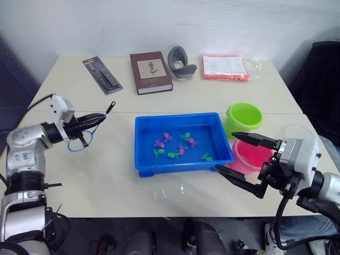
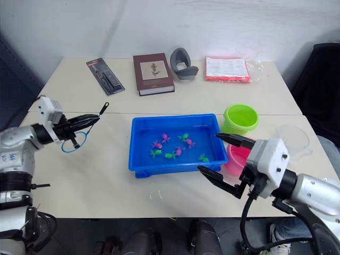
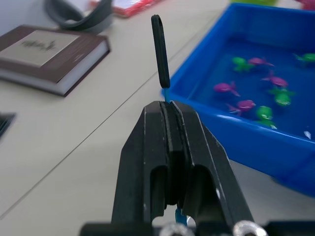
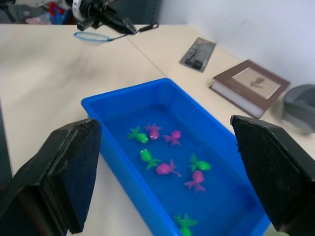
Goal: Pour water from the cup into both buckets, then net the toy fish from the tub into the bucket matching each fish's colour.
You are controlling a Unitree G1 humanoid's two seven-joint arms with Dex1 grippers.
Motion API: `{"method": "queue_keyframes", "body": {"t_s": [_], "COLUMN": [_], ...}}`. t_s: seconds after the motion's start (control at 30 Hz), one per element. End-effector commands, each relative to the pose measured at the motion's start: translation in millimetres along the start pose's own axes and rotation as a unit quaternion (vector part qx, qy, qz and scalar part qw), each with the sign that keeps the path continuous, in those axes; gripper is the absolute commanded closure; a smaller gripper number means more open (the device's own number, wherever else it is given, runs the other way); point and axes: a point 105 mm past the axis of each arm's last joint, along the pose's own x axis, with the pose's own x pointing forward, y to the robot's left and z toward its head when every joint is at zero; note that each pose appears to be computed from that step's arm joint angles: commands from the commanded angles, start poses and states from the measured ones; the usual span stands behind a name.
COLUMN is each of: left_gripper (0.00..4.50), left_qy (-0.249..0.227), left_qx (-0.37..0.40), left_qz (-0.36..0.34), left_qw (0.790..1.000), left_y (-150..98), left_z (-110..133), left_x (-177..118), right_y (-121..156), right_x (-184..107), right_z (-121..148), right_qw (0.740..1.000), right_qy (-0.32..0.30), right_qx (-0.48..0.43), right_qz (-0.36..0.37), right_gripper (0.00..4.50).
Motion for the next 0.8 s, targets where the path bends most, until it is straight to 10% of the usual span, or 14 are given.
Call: {"method": "queue_keyframes", "body": {"t_s": [0.03, 0.3, 0.8], "left_gripper": [4.47, 4.47, 4.47], "left_qy": [0.043, 0.046, -0.007], "left_qx": [0.079, 0.132, 0.136], "left_qz": [-0.16, -0.327, -0.361], "left_qw": [0.983, 0.934, 0.922], "left_y": [-34.6, -87.4, -126.1], "left_z": [17.9, 54.8, 67.7], "left_x": [21.6, 76.0, 116.6], "right_y": [-1.2, -6.6, 10.9], "right_x": [10.4, 40.9, 84.9], "right_z": [2.4, -6.1, -13.1], "right_qw": [0.998, 0.984, 0.956], "right_qy": [0.013, 0.073, 0.079], "right_qx": [0.052, 0.14, 0.256], "right_qz": [0.036, 0.087, 0.12], "right_gripper": [0.0, 0.0, 0.0]}}
